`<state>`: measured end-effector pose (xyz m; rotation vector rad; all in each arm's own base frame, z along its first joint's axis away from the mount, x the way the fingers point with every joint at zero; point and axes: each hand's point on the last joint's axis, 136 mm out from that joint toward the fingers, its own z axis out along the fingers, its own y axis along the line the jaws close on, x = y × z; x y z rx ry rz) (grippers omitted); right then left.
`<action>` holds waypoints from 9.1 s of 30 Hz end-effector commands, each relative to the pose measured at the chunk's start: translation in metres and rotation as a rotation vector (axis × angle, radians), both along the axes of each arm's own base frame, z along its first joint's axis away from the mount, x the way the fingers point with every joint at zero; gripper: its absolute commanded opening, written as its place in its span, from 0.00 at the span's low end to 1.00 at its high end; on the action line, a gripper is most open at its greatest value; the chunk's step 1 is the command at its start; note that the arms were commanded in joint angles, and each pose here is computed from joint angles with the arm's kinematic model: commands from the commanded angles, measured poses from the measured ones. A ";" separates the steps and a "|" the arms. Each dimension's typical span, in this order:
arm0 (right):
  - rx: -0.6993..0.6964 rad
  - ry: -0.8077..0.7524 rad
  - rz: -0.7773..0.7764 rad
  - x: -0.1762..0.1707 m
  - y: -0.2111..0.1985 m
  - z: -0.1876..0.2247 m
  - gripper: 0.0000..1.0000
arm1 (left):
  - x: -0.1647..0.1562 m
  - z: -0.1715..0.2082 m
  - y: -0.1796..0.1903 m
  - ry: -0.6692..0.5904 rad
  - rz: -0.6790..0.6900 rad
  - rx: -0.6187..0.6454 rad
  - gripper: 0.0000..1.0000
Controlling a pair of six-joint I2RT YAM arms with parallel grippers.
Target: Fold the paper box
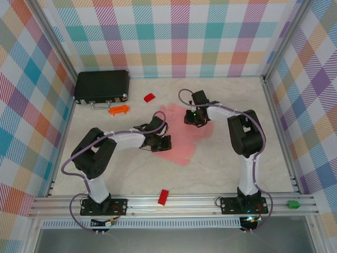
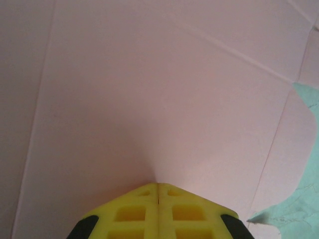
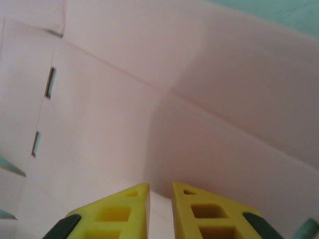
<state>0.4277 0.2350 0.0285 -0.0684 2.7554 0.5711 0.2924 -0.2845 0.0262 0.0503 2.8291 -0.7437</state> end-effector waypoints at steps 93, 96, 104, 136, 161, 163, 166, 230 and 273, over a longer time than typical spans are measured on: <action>0.066 0.110 -0.089 -0.024 0.008 -0.006 0.18 | 0.195 0.032 0.027 -0.033 0.060 -0.035 0.32; 0.070 0.111 -0.088 -0.025 0.008 -0.006 0.18 | 0.194 0.030 0.021 -0.022 0.048 -0.045 0.32; 0.073 0.115 -0.087 -0.025 0.009 -0.007 0.18 | 0.191 0.025 0.012 -0.004 0.024 -0.049 0.32; 0.146 -0.057 -0.113 0.026 -0.047 0.075 0.36 | 0.127 0.085 0.020 -0.195 -0.023 0.078 0.28; 0.206 0.088 -0.027 0.045 -0.037 0.027 0.32 | 0.088 -0.010 0.022 -0.004 0.073 0.107 0.00; 0.213 0.083 -0.027 0.045 -0.036 0.030 0.29 | 0.088 -0.010 0.022 -0.003 0.074 0.107 0.00; 0.210 0.073 -0.031 0.046 -0.038 0.035 0.26 | 0.087 -0.013 0.022 0.004 0.073 0.111 0.00; 0.111 -0.059 -0.008 0.013 -0.036 0.088 0.39 | 0.107 0.062 0.007 -0.115 0.054 0.026 0.24; 0.092 0.174 0.122 -0.081 0.024 -0.007 0.23 | 0.078 0.007 0.069 -0.092 0.221 0.188 0.44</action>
